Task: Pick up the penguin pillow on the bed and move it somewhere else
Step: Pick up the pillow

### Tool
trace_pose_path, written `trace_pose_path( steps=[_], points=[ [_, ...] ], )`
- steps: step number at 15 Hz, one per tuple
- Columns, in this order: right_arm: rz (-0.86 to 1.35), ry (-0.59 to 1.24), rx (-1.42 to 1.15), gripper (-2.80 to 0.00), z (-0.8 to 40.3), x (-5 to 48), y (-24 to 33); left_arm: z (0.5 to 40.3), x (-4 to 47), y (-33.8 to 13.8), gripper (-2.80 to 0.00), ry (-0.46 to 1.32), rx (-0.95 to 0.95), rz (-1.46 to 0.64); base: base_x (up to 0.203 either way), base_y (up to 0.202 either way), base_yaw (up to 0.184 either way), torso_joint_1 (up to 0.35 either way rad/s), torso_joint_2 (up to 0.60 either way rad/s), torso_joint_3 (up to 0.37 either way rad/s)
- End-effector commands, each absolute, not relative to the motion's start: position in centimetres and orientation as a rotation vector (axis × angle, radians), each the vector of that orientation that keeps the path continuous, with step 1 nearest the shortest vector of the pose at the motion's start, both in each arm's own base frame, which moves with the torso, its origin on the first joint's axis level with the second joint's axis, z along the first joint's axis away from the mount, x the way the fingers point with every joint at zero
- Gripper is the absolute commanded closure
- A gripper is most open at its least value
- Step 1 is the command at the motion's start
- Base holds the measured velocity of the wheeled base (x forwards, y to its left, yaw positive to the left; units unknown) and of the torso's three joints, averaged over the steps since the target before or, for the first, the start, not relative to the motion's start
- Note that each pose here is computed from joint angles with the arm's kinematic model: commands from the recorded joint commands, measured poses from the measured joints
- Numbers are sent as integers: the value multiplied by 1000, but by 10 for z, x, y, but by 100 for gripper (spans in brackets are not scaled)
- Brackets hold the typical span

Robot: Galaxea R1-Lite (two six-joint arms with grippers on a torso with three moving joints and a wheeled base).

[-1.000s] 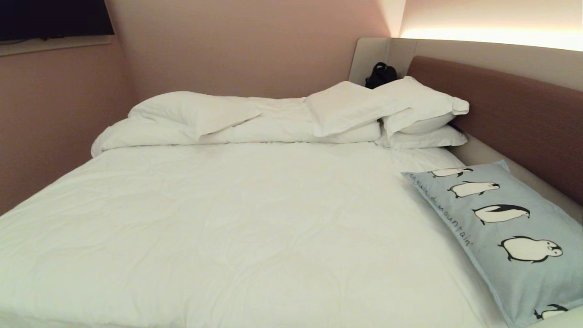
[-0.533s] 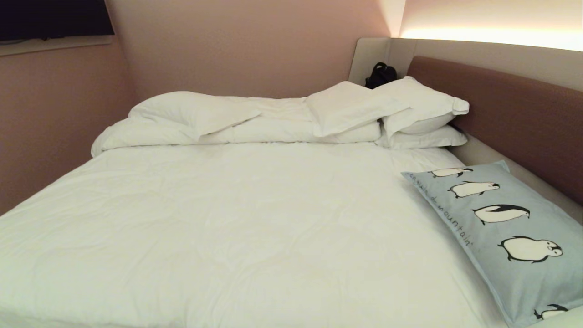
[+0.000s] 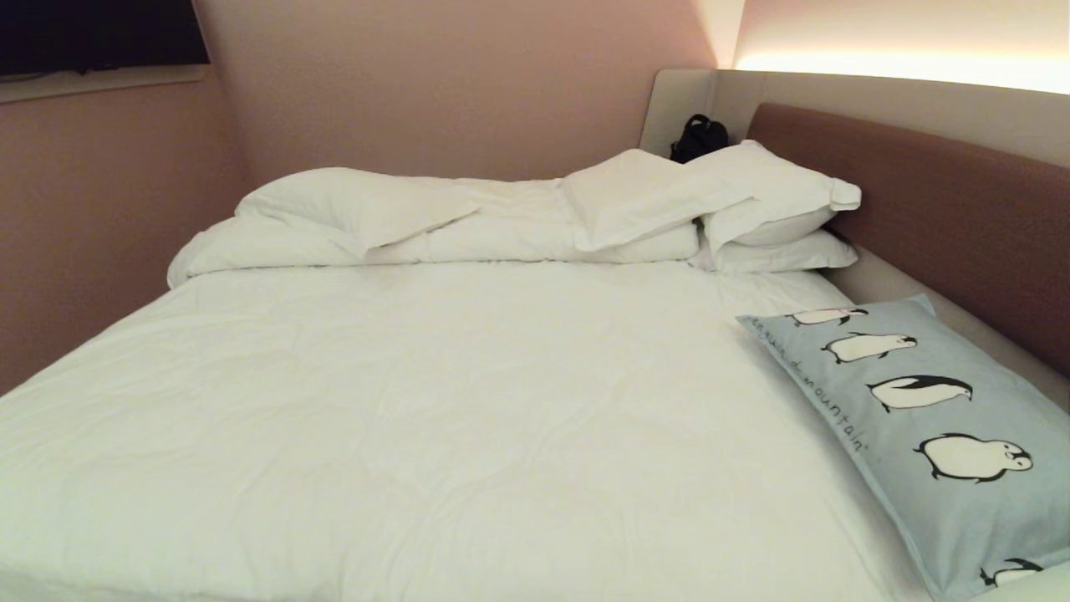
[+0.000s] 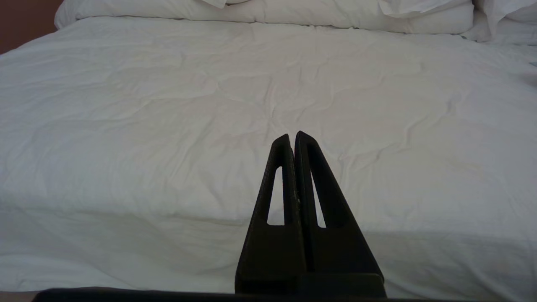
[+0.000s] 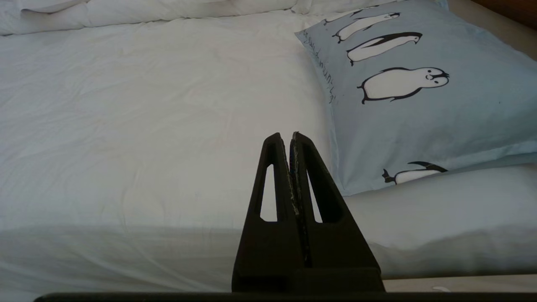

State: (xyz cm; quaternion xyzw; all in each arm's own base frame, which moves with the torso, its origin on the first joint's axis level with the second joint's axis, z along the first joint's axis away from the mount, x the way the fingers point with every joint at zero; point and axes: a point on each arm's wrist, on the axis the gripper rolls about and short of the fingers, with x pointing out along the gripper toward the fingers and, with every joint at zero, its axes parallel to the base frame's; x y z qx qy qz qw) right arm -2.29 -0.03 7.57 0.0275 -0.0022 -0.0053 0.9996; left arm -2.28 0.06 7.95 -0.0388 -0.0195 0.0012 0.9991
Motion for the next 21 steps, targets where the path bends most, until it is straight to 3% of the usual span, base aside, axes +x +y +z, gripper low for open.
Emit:
trace_pose_path(
  steps=[1, 21],
  points=[
    [-11, -3, 55, 0, 76, -23, 0, 80, -23, 1, 0, -40, -79, 3, 0, 0, 0, 0, 0, 0],
    [-9, -3, 55, 0, 76, -23, 0, 80, -23, 1, 0, -40, -79, 3, 0, 0, 0, 0, 0, 0]
  ],
)
